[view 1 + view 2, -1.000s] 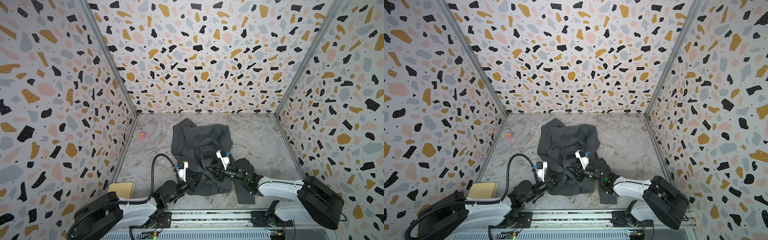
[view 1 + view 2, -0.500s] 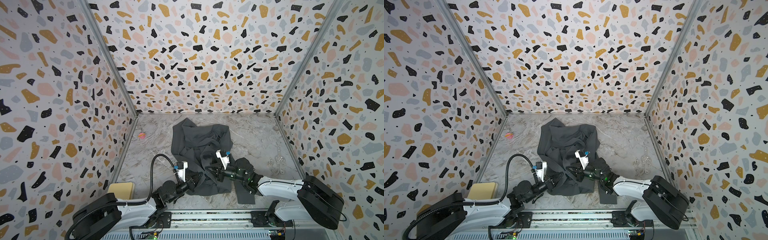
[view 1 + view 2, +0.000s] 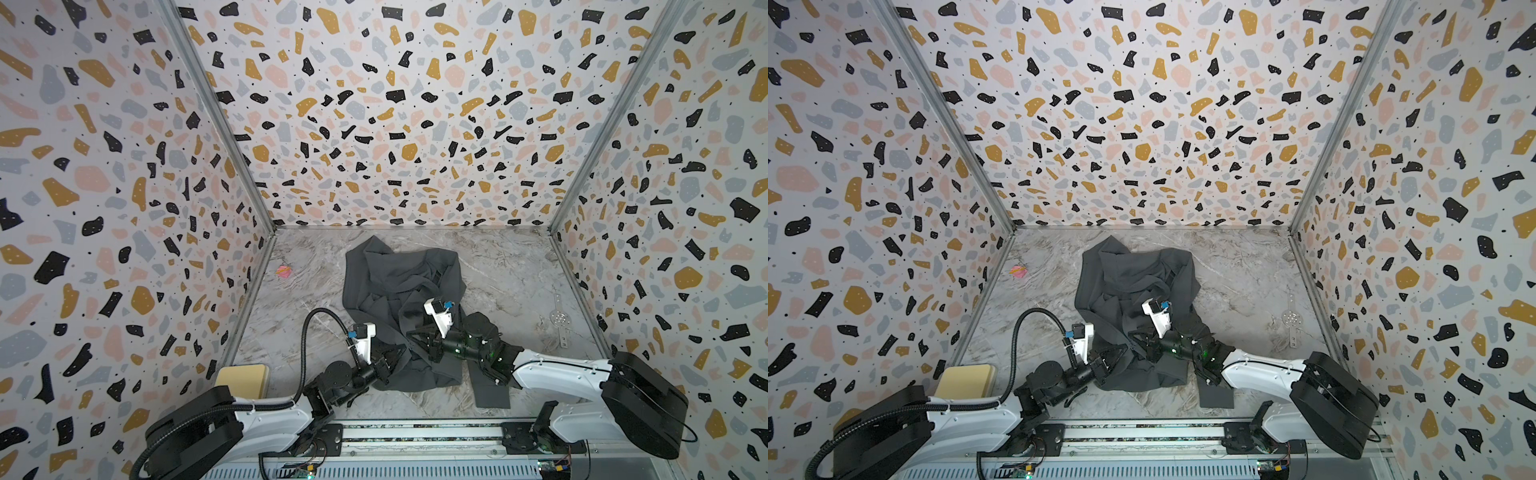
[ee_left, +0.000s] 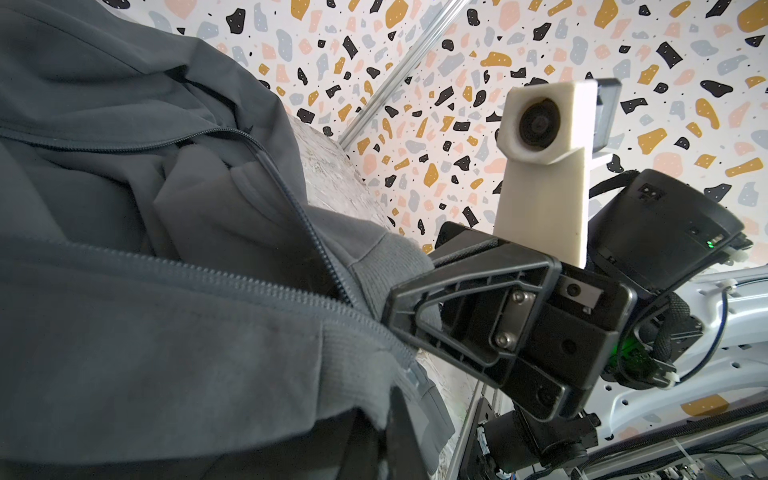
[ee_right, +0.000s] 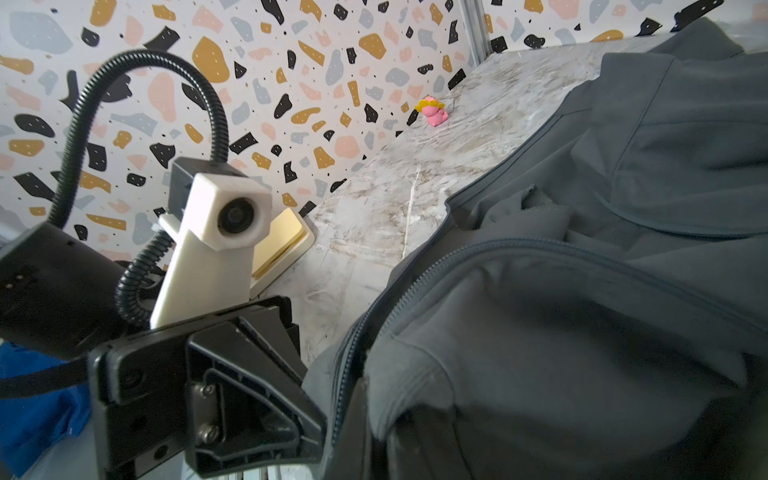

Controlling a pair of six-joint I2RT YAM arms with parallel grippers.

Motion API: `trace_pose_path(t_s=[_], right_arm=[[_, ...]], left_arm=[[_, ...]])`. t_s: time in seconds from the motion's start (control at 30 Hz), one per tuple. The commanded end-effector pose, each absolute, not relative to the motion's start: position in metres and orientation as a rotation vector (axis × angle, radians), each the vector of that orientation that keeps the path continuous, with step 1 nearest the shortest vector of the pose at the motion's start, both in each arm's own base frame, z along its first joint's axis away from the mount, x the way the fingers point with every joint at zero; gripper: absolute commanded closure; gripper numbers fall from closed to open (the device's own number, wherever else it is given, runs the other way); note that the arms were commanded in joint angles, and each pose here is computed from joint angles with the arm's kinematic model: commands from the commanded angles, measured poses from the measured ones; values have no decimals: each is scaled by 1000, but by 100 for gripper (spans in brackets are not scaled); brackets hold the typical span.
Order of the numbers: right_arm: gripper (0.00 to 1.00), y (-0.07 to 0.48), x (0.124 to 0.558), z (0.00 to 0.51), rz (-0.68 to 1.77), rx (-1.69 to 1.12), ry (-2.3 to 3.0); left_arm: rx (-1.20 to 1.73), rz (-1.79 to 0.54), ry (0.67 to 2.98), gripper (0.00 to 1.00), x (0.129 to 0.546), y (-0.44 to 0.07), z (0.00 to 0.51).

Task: Zip up the jacket

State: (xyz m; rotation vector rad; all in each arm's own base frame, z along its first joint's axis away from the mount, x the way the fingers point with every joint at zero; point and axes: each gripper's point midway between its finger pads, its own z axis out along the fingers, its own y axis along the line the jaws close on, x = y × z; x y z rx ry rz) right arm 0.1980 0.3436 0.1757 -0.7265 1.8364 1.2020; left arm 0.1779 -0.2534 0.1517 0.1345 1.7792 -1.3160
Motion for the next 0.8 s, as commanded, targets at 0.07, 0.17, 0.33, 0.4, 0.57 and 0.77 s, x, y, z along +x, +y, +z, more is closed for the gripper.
trace_pose_path(t_s=[0.07, 0.17, 0.33, 0.4, 0.57, 0.77], right_arm=[[100, 340, 204, 200, 1145, -709, 1782], [100, 337, 206, 200, 1125, -699, 1788], [100, 328, 204, 203, 1146, -675, 1777], [100, 324, 203, 206, 1182, -663, 1762], [100, 323, 200, 206, 1212, -664, 1759], [100, 326, 198, 203, 1217, -677, 1771]], left_arm=[[153, -1324, 1744, 100, 178, -255, 160], [151, -1319, 1748, 100, 178, -255, 159], [143, -1297, 1764, 100, 180, -254, 155], [144, -1301, 1759, 100, 180, -254, 157], [144, -1309, 1753, 100, 180, -256, 159], [145, -1309, 1755, 100, 180, -256, 159]])
